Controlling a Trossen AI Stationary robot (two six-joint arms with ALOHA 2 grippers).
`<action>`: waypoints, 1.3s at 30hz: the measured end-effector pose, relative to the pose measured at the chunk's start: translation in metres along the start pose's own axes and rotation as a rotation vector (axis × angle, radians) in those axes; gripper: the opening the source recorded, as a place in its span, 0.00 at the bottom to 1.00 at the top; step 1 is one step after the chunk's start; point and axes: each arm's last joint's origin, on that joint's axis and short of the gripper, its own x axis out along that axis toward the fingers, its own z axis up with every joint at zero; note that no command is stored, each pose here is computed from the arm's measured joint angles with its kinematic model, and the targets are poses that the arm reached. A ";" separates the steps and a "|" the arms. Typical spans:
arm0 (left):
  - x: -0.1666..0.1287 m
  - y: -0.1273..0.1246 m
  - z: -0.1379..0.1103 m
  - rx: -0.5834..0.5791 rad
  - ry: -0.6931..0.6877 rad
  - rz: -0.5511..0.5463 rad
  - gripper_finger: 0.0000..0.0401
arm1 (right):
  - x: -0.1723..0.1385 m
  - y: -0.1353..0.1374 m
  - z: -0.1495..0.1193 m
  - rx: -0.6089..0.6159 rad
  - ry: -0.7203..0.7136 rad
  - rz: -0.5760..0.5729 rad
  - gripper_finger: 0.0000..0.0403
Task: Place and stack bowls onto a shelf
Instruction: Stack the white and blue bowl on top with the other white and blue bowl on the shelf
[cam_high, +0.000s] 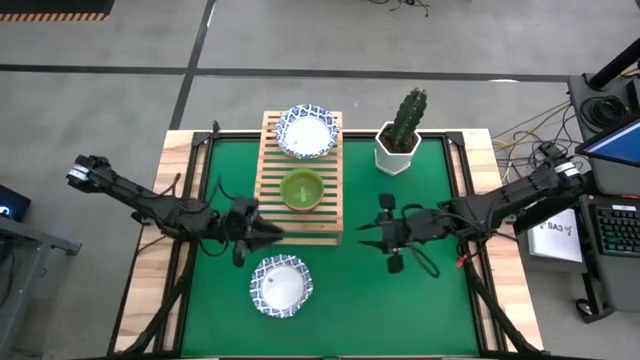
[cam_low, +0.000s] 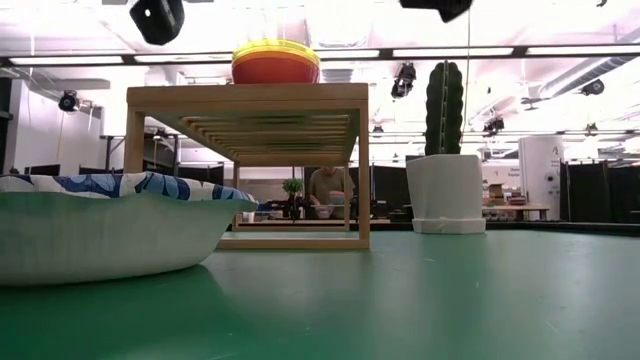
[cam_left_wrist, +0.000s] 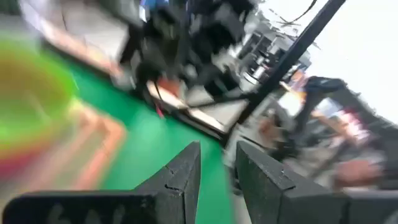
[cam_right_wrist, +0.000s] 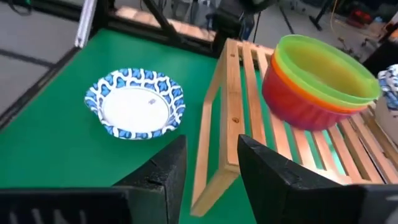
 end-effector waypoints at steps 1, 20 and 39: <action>0.002 -0.003 -0.004 -0.078 0.032 -0.004 0.21 | -0.004 -0.001 -0.004 0.005 -0.017 -0.001 0.33; 0.033 -0.041 -0.079 -0.559 0.766 0.932 0.29 | -0.029 -0.005 -0.019 0.023 -0.142 0.020 0.32; 0.050 -0.008 -0.141 -0.457 0.814 1.089 0.51 | -0.025 -0.003 -0.021 0.029 -0.131 0.025 0.32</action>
